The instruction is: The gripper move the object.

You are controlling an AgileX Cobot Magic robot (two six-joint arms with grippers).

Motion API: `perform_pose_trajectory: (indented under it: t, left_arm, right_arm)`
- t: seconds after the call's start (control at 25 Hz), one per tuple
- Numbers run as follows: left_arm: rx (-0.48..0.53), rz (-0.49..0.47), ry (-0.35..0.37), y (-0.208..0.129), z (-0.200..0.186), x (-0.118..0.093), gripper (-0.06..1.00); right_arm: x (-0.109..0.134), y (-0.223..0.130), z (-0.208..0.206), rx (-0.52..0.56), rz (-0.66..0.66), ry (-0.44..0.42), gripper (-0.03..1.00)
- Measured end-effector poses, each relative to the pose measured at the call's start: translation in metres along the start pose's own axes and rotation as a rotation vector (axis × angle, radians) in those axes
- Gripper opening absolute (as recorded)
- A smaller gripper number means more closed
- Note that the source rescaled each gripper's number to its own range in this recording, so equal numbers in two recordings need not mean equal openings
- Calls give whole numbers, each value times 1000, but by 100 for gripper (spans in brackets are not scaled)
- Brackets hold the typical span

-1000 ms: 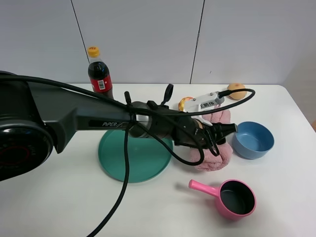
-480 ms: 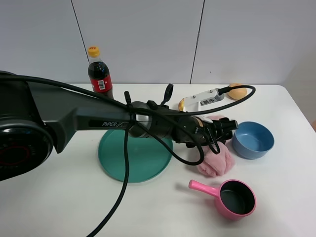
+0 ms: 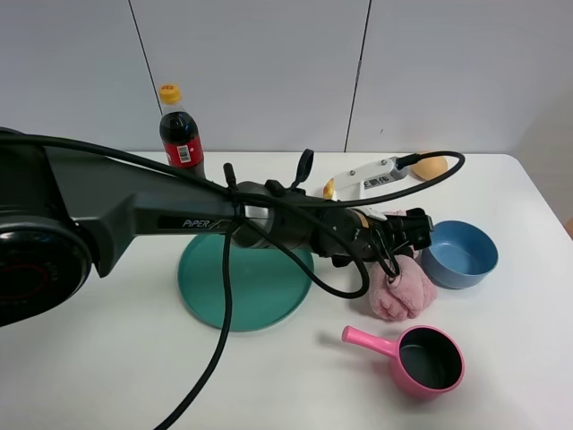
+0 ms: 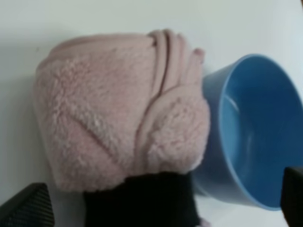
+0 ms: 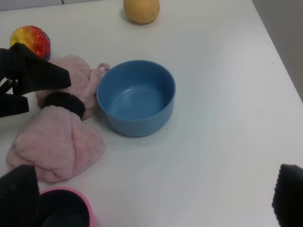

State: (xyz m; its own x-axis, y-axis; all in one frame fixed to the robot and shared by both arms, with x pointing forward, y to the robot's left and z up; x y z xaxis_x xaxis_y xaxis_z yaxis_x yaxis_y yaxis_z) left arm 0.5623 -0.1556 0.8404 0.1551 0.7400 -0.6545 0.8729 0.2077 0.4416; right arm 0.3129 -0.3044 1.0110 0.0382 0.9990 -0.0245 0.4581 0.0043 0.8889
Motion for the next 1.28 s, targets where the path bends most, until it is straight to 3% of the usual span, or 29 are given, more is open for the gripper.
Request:
perform_pose_trajectory:
  t: [0.16,0.28,0.52,0.68,0.8,0.96,1.28]
  left_arm:
    - [-24,42,-42,13,-17,-21,95]
    - [-55,135,-91,29,-41,-46,95]
    - [-174,545,-177,66,-117,-104,95]
    - [-242,837,-148,87,-163,-119,95]
    - [-261,960,-72,112,-187,-108,95]
    - [-273,1018,69,158,-223,-72,95]
    - [-403,902,370,253,-338,12,95]
  right_arm:
    - [0,0,0,0,0,0,100]
    - [0,0,0,0,0,0,100]
    - [0,0,0,0,0,0,100]
    - [0,0,0,0,0,0,100]
    - [0,0,0,0,0,0,100]
    - [0,0,0,0,0,0,100]
    - [0,0,0,0,0,0,100]
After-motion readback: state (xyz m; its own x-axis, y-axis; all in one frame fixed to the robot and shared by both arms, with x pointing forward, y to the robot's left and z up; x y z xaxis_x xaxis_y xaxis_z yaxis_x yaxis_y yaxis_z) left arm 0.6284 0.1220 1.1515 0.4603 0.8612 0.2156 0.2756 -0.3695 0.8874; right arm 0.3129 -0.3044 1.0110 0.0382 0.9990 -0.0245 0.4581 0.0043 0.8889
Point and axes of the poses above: a point on each arm's last joint axis where the gripper is mounted, z pointing out along that axis toward the gripper, x along the wrist's bending axis when the last joint is at zero, y = z × x, the point moved 9 cm from there along z, pointing out along that axis toward the gripper, and after that the axes turned 4 degrees about -z, right-handed, at the moved point
